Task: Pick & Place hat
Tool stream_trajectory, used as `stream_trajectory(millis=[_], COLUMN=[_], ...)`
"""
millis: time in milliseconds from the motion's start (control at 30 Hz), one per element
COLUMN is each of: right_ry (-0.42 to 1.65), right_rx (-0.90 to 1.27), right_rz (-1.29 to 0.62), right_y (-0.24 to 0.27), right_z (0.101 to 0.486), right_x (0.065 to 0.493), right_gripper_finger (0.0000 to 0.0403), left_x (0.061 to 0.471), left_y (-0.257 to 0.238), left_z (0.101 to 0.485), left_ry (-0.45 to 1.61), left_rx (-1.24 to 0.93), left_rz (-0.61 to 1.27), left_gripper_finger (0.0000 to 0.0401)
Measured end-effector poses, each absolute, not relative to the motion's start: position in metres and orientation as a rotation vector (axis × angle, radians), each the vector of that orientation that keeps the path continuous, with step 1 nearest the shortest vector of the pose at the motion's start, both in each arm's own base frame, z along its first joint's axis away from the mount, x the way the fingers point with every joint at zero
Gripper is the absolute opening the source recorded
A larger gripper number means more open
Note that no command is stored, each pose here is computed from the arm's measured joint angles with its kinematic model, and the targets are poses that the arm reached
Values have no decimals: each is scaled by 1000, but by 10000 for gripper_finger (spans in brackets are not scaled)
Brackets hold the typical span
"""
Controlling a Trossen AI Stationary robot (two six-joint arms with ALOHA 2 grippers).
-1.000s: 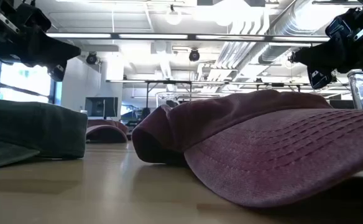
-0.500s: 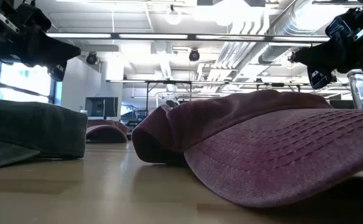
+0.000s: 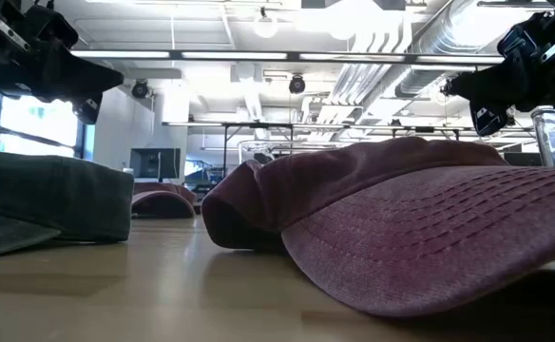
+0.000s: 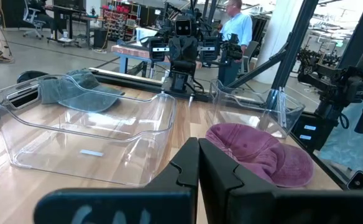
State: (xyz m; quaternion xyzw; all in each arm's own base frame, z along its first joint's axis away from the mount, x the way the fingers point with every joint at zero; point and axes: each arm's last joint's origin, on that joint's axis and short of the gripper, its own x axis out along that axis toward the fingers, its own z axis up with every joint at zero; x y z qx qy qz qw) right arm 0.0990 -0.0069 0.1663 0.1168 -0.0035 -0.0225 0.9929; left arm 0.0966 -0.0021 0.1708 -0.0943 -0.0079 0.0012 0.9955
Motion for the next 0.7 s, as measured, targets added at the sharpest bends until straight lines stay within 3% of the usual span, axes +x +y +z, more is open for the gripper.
stream_trajectory(millis=[267, 567, 700], right_ry=[-7, -7, -7], right_rx=[234, 234, 234], right_rz=[-45, -45, -45], right_y=[-7, -7, -7], right_z=[166, 166, 166], right_x=[99, 99, 99], right_gripper_finger=[12, 12, 12], left_x=[97, 95, 95], left_y=[-2, -5, -3], left_z=[172, 181, 202], left_ry=[-24, -75, -195], left_rx=[-209, -525, -560], left_rz=[3, -118, -67], left_gripper_finger=[1, 1, 1])
